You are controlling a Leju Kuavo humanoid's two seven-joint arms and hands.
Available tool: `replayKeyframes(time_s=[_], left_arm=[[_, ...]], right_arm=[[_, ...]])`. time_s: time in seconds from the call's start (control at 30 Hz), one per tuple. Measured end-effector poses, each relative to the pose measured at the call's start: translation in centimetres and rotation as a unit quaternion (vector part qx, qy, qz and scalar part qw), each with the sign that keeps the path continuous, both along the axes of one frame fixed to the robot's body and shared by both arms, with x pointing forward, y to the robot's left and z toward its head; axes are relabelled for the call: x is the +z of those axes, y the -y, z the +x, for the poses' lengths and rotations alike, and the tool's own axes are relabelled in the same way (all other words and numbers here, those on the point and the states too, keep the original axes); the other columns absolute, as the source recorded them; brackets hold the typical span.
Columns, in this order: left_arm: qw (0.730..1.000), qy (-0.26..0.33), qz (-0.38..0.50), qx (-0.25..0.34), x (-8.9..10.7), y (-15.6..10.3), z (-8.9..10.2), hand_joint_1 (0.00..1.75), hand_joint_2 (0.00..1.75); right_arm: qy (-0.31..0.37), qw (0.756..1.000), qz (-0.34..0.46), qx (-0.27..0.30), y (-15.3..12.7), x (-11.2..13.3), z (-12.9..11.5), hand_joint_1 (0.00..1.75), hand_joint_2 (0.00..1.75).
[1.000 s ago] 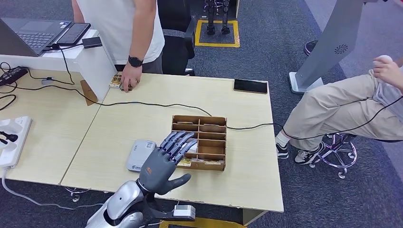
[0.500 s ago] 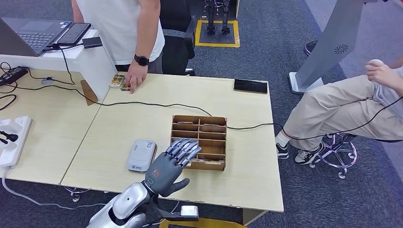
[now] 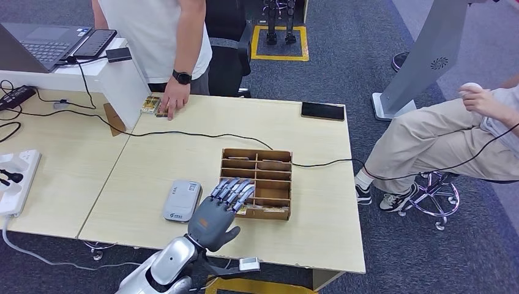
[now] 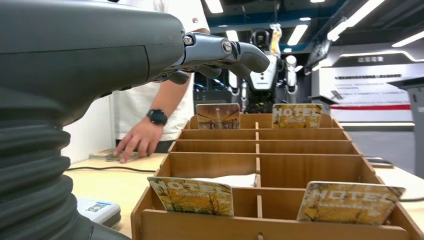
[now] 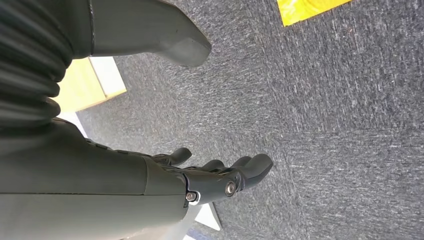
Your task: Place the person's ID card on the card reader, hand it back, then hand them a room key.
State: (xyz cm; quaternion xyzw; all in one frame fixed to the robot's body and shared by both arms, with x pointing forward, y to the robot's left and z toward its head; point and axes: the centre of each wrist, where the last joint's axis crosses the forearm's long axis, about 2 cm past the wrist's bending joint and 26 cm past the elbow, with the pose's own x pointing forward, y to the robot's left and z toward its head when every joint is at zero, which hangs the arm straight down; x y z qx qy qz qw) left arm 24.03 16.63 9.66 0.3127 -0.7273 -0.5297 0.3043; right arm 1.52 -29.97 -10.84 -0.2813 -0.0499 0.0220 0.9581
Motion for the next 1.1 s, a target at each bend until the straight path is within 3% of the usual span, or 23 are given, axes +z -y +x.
replayKeyframes(time_s=[0.67,1.1], left_arm=[[0.999,-0.005,0.021,0.029,-1.4,1.0,-0.5,0.00,1.75],[0.997,0.019,-0.008,0.071,-1.2,1.8,-0.3,0.00,1.75]], right_arm=[[0.002,1.000,-0.003,-0.013,0.3,0.1,-0.1,0.00,1.75],[0.001,1.000,0.002,-0.020,0.0,0.1,-0.2,0.00,1.75]])
